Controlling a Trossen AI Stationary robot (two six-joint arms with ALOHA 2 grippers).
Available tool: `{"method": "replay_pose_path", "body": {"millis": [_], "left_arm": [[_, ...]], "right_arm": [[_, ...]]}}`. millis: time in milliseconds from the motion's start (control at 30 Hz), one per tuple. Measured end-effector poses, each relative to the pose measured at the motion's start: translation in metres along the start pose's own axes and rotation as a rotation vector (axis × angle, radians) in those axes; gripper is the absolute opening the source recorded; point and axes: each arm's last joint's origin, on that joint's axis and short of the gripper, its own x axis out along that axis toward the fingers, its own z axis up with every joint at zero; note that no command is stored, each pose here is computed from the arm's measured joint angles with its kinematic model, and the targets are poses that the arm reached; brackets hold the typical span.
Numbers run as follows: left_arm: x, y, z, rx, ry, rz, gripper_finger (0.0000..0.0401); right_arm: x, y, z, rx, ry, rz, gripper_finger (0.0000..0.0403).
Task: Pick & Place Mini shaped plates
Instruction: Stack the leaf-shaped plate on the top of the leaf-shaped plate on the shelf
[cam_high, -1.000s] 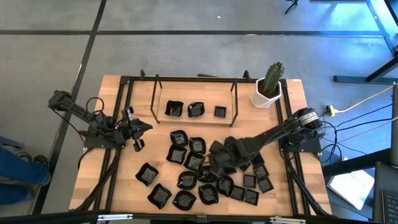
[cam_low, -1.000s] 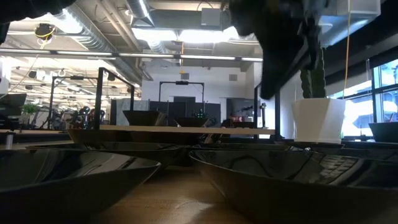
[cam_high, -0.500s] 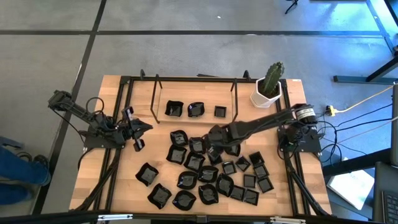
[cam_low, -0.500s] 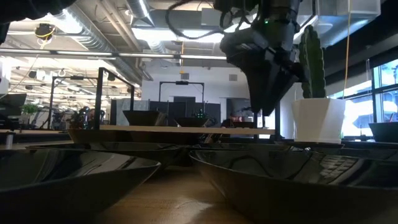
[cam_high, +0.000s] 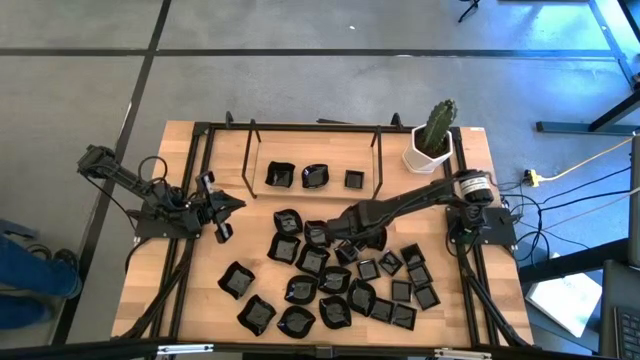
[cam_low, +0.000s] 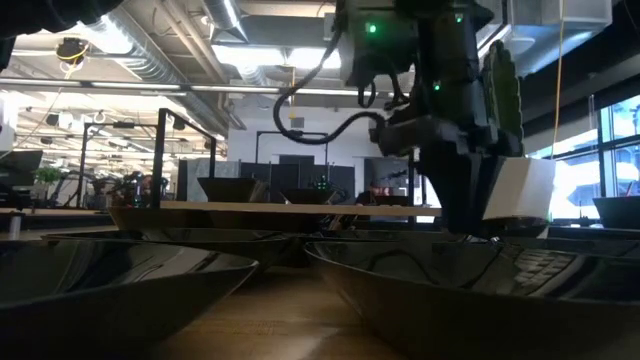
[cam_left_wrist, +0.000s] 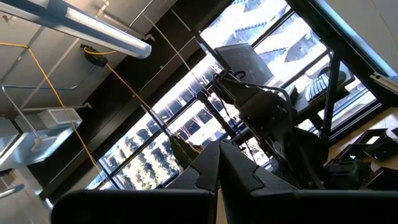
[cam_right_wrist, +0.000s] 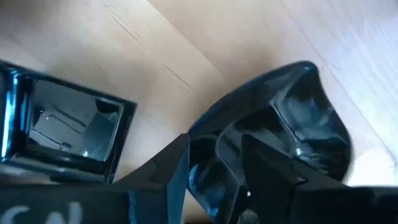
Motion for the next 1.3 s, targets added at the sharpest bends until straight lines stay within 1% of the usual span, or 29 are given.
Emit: {"method": "replay_pose_path", "body": {"millis": [300, 400, 567, 667, 1000, 1167, 1300], "left_arm": [[0.0, 0.0, 0.0, 0.0, 0.001, 0.0, 0.0002], [0.0, 0.0, 0.0, 0.0, 0.001, 0.0, 0.0004], [0.0, 0.0, 0.0, 0.0, 0.001, 0.0, 0.0003], [0.0, 0.0, 0.0, 0.001, 0.002, -0.001, 0.0002], [0.0, 0.0, -0.001, 0.002, 0.017, 0.009, 0.0002], [0.0, 0.0, -0.001, 0.002, 0.019, 0.01, 0.0005], [0.0, 0.0, -0.001, 0.001, 0.018, 0.01, 0.0002]], "right_arm": [[0.002, 0.002, 0.001, -0.02, -0.002, 0.004, 0.0145], [-0.006, 0.006, 0.004, -0.045, -0.023, 0.031, 0.0145], [-0.026, 0.014, 0.011, -0.071, -0.058, 0.077, 0.0145], [-0.029, 0.014, 0.011, -0.076, -0.057, 0.076, 0.0145], [-0.017, 0.016, 0.012, -0.069, -0.072, 0.099, 0.0145], [-0.01, 0.018, 0.013, -0.073, -0.056, 0.088, 0.0145], [0.003, 0.02, 0.014, -0.086, -0.029, 0.051, 0.0145]]}}
